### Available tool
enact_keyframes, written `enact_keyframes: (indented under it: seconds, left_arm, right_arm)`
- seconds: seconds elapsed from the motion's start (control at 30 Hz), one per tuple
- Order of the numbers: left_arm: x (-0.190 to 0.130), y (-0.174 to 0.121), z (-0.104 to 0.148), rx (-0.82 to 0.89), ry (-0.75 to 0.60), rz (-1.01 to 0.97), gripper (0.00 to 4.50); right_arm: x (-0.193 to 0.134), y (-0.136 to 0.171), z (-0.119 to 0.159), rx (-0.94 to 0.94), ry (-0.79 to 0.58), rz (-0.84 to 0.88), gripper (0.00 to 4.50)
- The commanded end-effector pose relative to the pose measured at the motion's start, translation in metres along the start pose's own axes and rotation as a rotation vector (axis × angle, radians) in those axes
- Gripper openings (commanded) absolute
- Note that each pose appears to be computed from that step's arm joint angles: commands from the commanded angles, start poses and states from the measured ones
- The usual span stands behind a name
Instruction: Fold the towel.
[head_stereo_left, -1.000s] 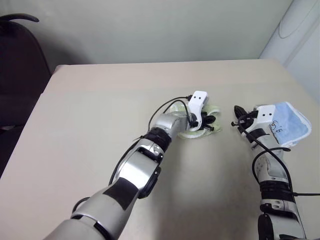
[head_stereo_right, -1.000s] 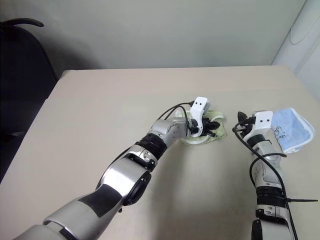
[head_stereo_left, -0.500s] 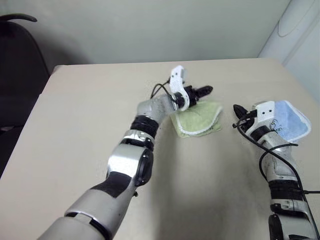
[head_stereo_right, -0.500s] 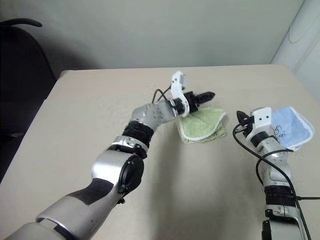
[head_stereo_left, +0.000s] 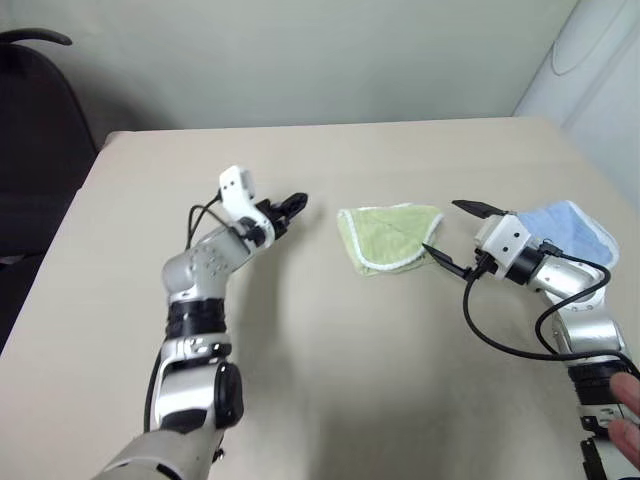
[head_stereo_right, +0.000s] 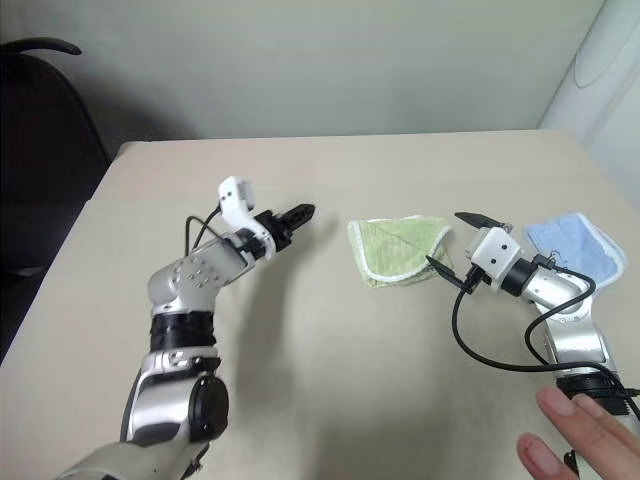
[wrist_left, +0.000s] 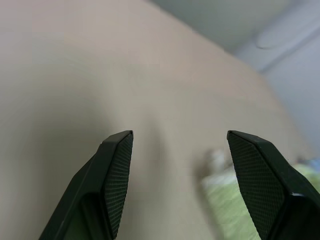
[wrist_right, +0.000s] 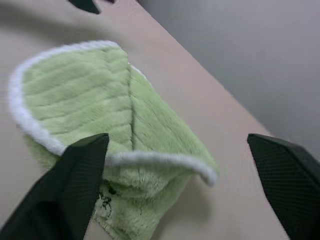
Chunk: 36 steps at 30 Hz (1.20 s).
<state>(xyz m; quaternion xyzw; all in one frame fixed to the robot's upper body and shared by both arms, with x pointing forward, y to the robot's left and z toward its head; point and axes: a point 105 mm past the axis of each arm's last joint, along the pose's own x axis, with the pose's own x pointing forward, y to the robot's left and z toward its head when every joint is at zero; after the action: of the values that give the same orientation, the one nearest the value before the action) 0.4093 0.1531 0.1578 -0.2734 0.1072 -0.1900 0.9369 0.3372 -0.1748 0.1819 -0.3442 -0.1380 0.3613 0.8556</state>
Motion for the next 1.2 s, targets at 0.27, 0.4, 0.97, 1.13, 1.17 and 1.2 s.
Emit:
enact_keyframes:
  seconds: [0.27, 0.4, 0.97, 1.13, 1.17, 1.2]
  left_arm:
    - [-0.033, 0.007, -0.010, -0.041, -0.050, 0.066, 3.28]
    - [-0.030, 0.000, -0.008, -0.046, -0.060, 0.048, 3.28]
    - [-0.024, -0.016, -0.021, -0.047, -0.023, 0.004, 3.28]
    - [-0.020, -0.021, -0.025, -0.048, -0.011, -0.010, 3.28]
    - [-0.020, -0.021, -0.025, -0.048, -0.011, -0.013, 3.28]
    - [-0.019, -0.022, -0.026, -0.049, -0.010, -0.015, 3.28]
  right_arm:
    - [0.011, 0.031, 0.015, -0.064, -0.075, 0.173, 4.49]
    - [0.017, 0.039, 0.009, -0.082, -0.068, 0.213, 4.49]
    - [0.031, 0.035, -0.004, 0.000, -0.104, 0.130, 1.78]
    - [0.029, 0.024, -0.002, 0.141, -0.127, 0.076, 0.03]
    - [0.029, 0.022, -0.001, 0.167, -0.130, 0.068, 0.03]
    - [0.029, 0.018, -0.001, 0.207, -0.133, 0.046, 0.03]
